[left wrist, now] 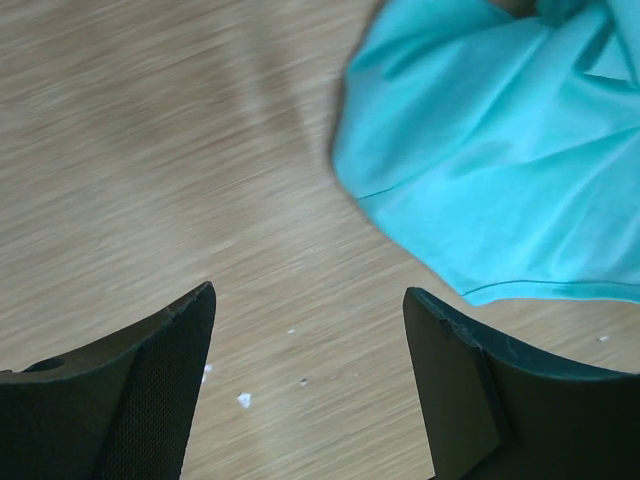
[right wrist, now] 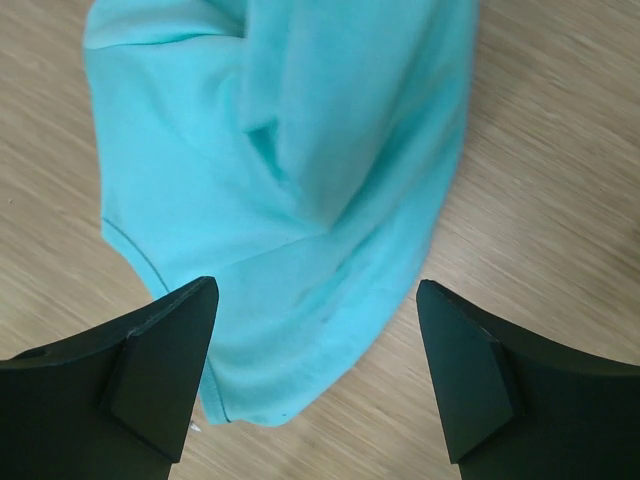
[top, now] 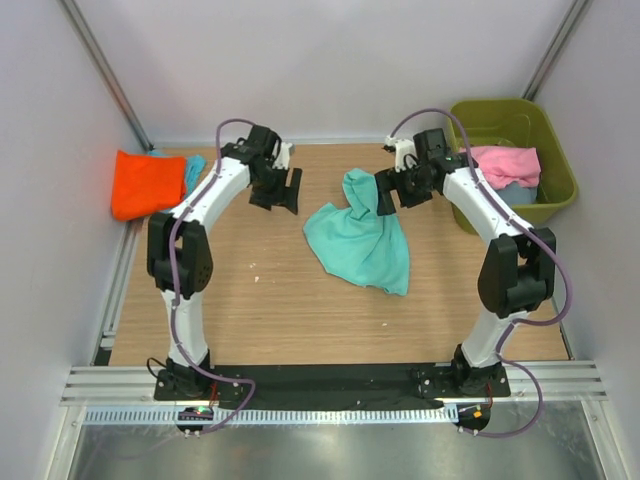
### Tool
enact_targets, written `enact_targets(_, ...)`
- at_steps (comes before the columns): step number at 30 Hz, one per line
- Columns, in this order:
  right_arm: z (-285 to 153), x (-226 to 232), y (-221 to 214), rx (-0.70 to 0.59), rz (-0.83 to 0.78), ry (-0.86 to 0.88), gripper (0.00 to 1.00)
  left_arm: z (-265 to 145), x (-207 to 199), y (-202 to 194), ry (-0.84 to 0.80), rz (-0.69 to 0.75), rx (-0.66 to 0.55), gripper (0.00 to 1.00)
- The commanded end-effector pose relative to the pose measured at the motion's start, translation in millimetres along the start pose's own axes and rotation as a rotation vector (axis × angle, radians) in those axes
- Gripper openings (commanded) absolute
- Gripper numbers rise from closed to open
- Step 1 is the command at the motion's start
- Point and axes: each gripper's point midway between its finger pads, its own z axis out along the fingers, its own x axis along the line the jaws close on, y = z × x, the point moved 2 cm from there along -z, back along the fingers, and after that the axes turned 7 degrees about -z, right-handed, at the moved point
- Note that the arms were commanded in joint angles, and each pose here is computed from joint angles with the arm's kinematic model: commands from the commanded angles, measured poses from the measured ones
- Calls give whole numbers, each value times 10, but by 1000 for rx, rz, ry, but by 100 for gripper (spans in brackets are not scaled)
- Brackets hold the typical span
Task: Fold and stack the t-shirts
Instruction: Flatten the tshirt out
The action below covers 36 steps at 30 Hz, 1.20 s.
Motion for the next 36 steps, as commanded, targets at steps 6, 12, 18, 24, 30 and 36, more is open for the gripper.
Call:
enact_targets(6,-262,340,294,-115,-122,69,87,291,-659,-51,-218,66,92,69)
enact_targets(12,-214,728,-196,22,-370,143,80,269,-610,-205,-177,73,110,68)
enact_targets(18,44,1242,-607,89,-687,210,77,-18,-389,-60,-160,85,46,70)
enact_targets(24,353,1500,-468,91,-753,223,76,-338,51,254,-73,40,-73,70)
enact_targets(30,687,1617,-338,91,-756,222,73,-662,283,319,-26,4,-151,71)
enact_targets(36,917,1769,-379,107,-757,255,72,-876,465,257,-4,-34,-189,72)
